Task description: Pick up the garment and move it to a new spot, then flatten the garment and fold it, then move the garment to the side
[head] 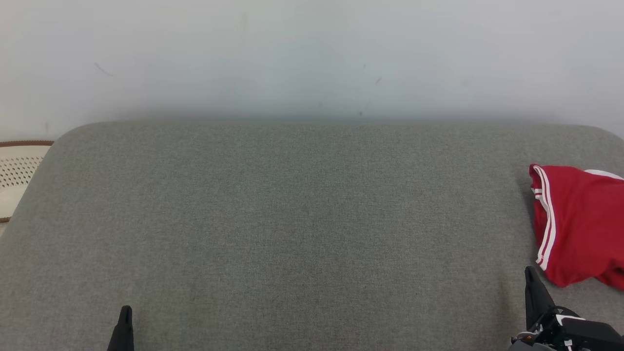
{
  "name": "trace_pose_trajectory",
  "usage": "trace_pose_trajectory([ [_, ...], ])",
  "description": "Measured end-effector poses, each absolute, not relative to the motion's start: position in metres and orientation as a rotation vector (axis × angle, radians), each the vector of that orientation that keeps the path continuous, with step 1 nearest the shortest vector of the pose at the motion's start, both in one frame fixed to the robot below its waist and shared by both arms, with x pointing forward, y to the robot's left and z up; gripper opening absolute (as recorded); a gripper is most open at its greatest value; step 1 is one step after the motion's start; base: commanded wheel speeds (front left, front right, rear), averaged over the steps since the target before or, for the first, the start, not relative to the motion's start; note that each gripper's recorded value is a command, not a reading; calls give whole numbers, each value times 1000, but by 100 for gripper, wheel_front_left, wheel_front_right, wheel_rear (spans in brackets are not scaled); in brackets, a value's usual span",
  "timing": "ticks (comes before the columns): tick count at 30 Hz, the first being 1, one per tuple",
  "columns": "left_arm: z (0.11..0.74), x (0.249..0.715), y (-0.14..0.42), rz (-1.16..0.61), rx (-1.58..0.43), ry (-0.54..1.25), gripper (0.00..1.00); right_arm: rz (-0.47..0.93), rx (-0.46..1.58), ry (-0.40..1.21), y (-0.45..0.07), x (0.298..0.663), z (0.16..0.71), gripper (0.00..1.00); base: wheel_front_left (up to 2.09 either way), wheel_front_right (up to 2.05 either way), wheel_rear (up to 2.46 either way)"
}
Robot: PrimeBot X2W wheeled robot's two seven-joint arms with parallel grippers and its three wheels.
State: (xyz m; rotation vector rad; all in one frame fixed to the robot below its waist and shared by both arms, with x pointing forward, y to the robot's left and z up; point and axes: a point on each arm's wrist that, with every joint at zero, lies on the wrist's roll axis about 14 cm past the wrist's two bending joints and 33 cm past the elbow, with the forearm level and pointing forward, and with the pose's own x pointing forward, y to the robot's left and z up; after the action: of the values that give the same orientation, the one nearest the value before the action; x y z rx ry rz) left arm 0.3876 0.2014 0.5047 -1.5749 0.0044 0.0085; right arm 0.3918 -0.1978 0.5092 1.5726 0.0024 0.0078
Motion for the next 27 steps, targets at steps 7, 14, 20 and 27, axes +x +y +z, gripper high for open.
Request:
trace_pose_trajectory([
  [7,505,388,201,9,-1575,4,0,7,1573,2,-198,392,509,0,0,0,0],
  [14,505,388,202,9,-1575,4,0,8,1573,2,-198,392,509,0,0,0,0],
  [20,505,388,201,8,-1575,4,0,8,1573,2,-198,392,509,0,0,0,0],
  [27,505,388,201,8,-1575,4,0,8,1573,2,-198,392,509,0,0,0,0],
])
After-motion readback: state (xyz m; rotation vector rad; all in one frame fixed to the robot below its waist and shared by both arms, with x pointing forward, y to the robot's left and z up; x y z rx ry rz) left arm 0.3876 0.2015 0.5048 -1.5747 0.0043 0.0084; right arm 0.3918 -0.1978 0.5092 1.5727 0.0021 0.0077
